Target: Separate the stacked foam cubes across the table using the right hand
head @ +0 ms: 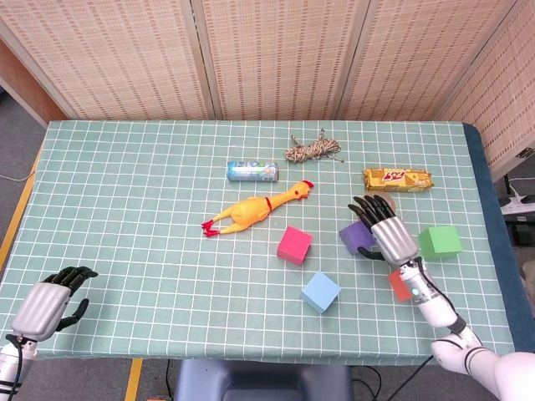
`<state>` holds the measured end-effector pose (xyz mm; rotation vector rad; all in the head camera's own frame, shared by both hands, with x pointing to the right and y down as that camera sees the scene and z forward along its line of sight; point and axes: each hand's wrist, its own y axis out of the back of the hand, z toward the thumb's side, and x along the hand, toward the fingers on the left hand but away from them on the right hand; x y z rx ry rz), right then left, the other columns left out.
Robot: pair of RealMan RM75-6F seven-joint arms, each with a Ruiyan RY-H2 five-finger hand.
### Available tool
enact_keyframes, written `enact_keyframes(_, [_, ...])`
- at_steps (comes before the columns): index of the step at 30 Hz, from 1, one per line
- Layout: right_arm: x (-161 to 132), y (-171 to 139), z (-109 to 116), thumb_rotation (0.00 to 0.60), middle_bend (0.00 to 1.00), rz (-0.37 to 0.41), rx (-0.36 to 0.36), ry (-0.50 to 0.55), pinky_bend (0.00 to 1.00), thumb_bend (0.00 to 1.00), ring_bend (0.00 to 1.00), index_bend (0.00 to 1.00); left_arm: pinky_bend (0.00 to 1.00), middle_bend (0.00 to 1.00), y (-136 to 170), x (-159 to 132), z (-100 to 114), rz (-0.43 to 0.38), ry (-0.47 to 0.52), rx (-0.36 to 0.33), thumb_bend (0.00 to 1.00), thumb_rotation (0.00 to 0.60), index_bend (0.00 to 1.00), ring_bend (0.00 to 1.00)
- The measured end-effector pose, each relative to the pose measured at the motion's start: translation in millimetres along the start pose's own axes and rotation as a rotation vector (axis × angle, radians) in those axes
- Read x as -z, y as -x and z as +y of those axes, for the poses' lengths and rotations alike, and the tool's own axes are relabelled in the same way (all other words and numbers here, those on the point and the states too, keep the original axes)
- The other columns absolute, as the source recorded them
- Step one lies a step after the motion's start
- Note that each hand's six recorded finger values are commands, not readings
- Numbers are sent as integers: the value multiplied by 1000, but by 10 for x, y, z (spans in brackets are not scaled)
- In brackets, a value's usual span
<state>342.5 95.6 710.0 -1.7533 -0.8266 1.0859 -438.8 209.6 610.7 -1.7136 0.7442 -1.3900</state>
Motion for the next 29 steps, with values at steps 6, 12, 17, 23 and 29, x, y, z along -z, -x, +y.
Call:
enact_keyframes(6, [-5, -112, 125, 600, 17, -1, 40, 9, 28, 62, 0, 70, 442, 255, 2, 5, 1, 1, 2, 1, 464, 600, 274, 235])
enact_keyframes(12, [7, -404, 364, 600, 16, -50, 117, -69, 27, 63, 0, 66, 442, 255, -7, 12, -2, 3, 6, 1, 465, 600, 274, 236])
enact_keyframes(17, [3, -805, 618, 600, 11, -136, 177, -124, 27, 62, 0, 78, 443, 255, -8, -12, -7, -5, 3, 1, 466, 600, 274, 236])
enact_keyframes(23, [169, -1399, 769, 600, 9, -280, 166, -285, 27, 62, 0, 72, 442, 256, -2, -15, -1, -5, 0, -3, 465, 600, 276, 236])
enact_keyframes(29, [196, -1614, 773, 600, 13, -346, 122, -250, 27, 62, 0, 49, 442, 256, -7, 0, 3, -1, 1, -4, 465, 600, 276, 237])
